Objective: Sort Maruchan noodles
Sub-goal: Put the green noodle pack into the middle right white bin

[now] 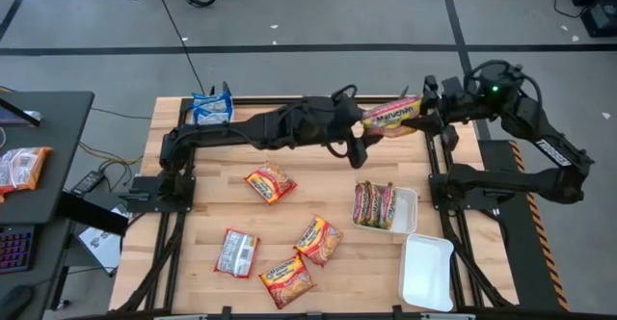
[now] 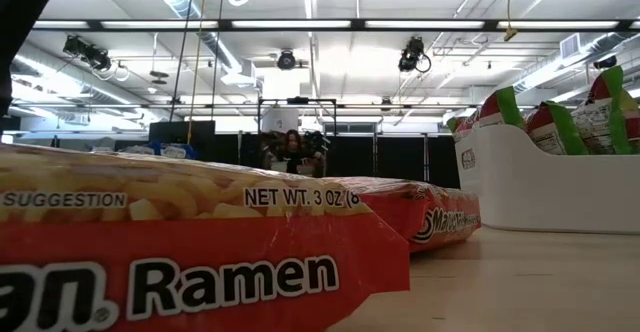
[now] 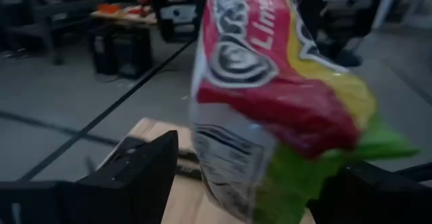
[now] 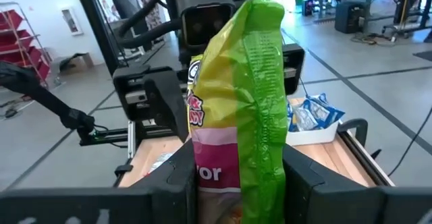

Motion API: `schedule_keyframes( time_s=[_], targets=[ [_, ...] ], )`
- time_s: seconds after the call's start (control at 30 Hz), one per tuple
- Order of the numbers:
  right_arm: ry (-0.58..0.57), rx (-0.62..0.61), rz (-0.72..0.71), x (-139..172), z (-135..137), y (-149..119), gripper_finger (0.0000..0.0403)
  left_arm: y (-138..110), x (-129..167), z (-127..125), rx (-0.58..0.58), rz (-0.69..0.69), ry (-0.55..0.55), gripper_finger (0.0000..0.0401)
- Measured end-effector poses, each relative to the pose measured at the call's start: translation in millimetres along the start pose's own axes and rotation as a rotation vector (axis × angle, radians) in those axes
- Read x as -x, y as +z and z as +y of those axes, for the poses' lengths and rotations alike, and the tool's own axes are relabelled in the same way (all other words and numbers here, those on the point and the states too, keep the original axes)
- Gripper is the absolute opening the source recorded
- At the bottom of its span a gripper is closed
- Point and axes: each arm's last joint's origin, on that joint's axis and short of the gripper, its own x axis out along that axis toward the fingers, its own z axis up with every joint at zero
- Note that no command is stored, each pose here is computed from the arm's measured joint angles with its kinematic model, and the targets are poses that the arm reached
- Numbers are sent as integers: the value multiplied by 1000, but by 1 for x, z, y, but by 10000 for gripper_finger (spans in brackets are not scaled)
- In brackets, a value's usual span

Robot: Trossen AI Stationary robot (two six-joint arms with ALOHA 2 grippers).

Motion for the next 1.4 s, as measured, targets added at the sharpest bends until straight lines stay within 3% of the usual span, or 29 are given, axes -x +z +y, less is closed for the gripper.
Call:
schedule_keyframes(
  time_s=[0.17, 0.3, 0.37, 0.47, 0.6, 0.67, 0.77, 0.9, 1.07, 1.2, 1.4],
  targets=[
    [20, 17, 12, -3, -2, 0, 132, 3, 0, 0, 15, -31, -9, 265],
    [-13, 34, 32, -4, -5, -3, 142, -1, -1, 0, 21, 3, 15, 195],
    [-57, 28, 42, -5, -6, -4, 189, -4, 0, -1, 11, 35, 35, 156],
    [-105, 3, 55, -7, -9, -5, 276, -2, 12, 3, -33, 95, 110, 151],
    [-122, -173, 91, -17, -17, -9, 367, 7, 39, 13, -107, 176, 314, 151],
    [-135, -265, 102, -24, -23, -10, 389, 7, 50, 19, -157, 225, 451, 151],
    [-219, -497, 84, -39, -35, -11, 383, 0, 56, 21, -254, 295, 601, 154],
    [-306, -720, -5, -62, -48, -8, 360, -11, 48, 22, -446, 373, 703, 166],
    [-272, -877, -156, -95, -60, 0, 351, -23, 36, 25, -722, 493, 812, 156],
    [-258, -986, -197, -119, -69, -3, 356, -25, 31, 34, -887, 589, 822, 156],
    [-311, -1166, -274, -147, -79, -13, 363, -23, 28, 56, -1033, 696, 824, 156]
  ],
)
